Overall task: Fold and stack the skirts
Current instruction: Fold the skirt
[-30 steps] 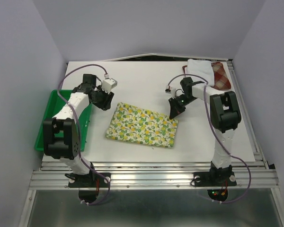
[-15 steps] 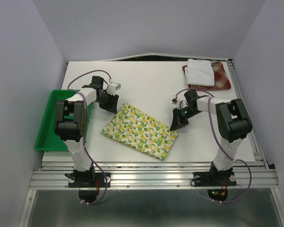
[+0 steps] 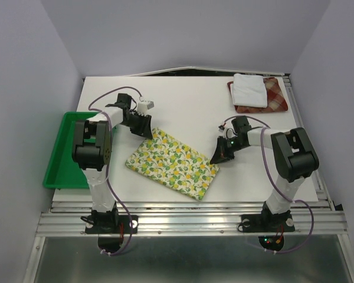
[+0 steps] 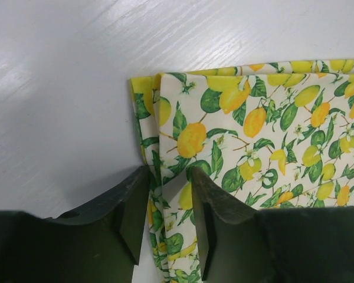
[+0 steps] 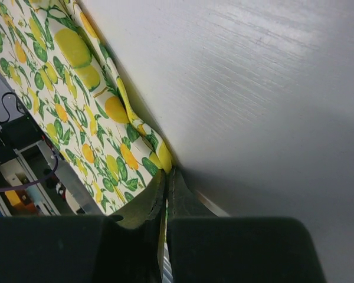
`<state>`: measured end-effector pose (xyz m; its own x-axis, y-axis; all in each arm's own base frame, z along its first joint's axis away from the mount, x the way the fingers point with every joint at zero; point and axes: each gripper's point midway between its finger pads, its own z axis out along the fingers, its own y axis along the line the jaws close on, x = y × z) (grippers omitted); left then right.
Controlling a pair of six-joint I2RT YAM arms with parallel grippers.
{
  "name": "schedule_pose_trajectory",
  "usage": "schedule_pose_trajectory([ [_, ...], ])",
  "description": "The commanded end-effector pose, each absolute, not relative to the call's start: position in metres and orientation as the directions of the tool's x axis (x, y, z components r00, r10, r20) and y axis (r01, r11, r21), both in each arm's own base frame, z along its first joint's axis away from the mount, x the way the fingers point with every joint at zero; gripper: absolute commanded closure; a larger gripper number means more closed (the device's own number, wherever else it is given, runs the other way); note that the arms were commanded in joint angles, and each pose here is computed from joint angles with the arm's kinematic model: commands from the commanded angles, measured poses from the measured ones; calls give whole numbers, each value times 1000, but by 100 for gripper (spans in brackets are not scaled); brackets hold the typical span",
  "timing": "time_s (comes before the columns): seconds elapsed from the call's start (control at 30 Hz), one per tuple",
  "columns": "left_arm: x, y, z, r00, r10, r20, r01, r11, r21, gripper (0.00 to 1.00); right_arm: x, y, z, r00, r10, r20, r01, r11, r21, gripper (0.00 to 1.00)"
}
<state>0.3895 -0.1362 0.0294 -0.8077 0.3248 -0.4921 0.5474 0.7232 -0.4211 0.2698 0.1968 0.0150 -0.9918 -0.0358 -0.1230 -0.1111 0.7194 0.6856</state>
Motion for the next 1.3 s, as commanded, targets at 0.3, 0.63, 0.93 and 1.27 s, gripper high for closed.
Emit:
schedule_pose_trajectory([
  [0.3,420,-145,23,-758,399,-516,580,774,-255,100,269,189,8,-980,91,-179,-47,764,643,99],
  [0.63,495,-224,23,-634,498,-592,716,667,-206,100,270,212,20,-973,228,-45,114,637,762,99],
  [0.93,529,-285,57,-488,495,-719,805,574,-151,76,273,254,33,-971,236,-40,102,561,822,91],
  [1.27,560,-245,195,-373,276,-886,689,722,-65,51,284,242,60,-957,221,-189,-2,646,763,52],
])
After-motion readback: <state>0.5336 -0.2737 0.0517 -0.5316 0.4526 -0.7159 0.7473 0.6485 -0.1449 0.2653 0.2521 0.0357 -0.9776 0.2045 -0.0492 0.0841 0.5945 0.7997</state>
